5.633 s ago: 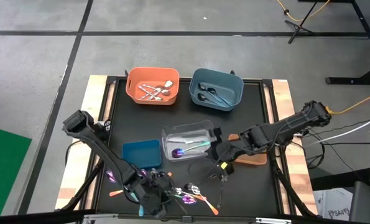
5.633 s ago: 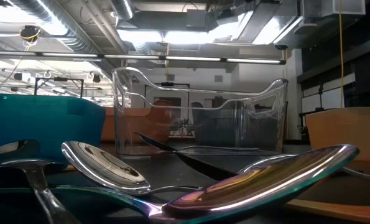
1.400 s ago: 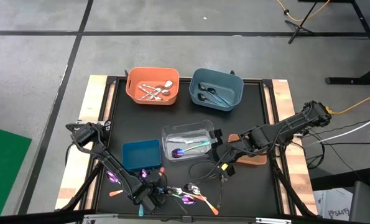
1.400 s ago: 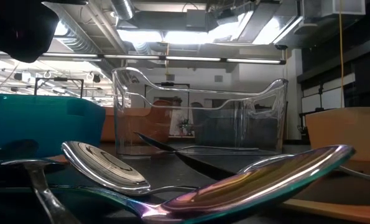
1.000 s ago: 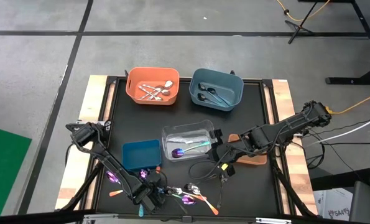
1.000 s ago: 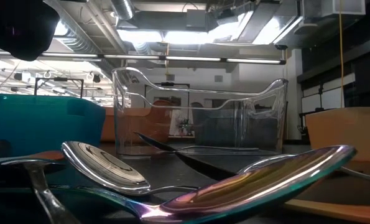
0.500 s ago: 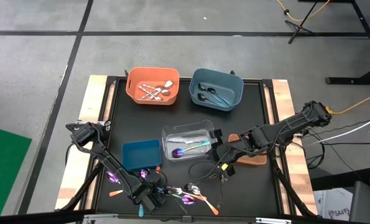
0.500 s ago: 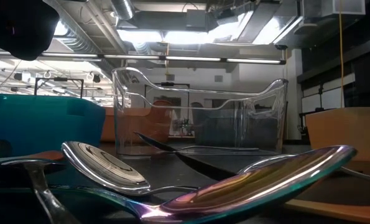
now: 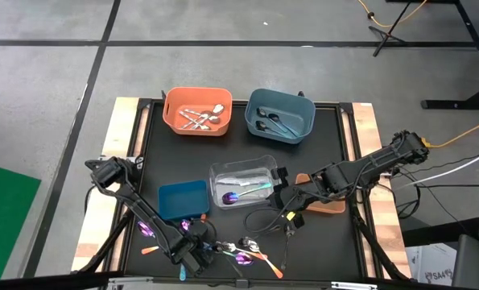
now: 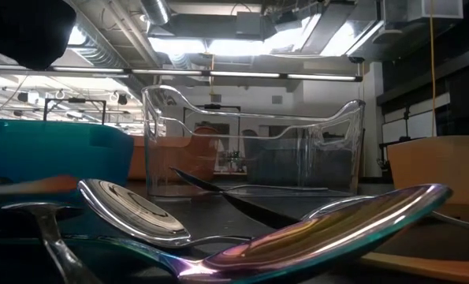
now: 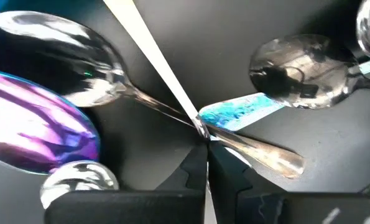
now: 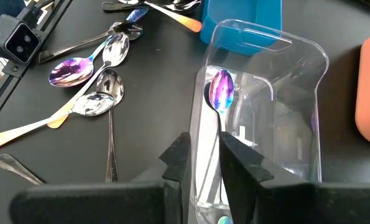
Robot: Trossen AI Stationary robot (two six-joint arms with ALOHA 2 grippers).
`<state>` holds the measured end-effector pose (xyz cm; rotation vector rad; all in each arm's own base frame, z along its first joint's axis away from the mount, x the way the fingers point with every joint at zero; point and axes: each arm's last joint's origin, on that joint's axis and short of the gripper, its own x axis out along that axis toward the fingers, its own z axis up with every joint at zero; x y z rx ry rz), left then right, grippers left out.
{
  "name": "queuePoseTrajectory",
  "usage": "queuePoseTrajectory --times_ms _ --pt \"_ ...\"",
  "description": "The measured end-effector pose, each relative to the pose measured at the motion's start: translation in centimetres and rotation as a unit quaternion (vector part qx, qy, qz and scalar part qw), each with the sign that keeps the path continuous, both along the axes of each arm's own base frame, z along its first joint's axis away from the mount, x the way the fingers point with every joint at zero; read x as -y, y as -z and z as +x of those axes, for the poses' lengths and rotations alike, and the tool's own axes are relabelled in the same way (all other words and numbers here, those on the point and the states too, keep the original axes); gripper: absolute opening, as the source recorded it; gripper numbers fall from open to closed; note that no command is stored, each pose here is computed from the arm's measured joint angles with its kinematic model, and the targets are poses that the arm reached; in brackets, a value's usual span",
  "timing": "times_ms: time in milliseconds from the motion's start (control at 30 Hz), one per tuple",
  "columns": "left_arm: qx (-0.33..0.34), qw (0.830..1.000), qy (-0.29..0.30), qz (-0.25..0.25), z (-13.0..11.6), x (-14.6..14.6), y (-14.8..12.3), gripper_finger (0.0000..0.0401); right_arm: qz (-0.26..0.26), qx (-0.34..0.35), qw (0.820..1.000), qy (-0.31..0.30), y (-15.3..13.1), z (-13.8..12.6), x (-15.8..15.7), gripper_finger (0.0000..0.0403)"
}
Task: Sort silverware by color (type)
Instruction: Put the orange spoon into the blue bin
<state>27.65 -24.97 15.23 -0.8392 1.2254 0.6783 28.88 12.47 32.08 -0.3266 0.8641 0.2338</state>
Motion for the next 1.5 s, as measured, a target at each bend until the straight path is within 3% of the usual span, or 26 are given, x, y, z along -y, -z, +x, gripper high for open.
queuePoseTrajectory --times_ms 1500 --pt "0.057 0.997 0.041 -0.005 0.5 0.4 -1.2 0.0 0.0 0.0 1.0 0.0 0.0 0.0 0.0 0.0072"
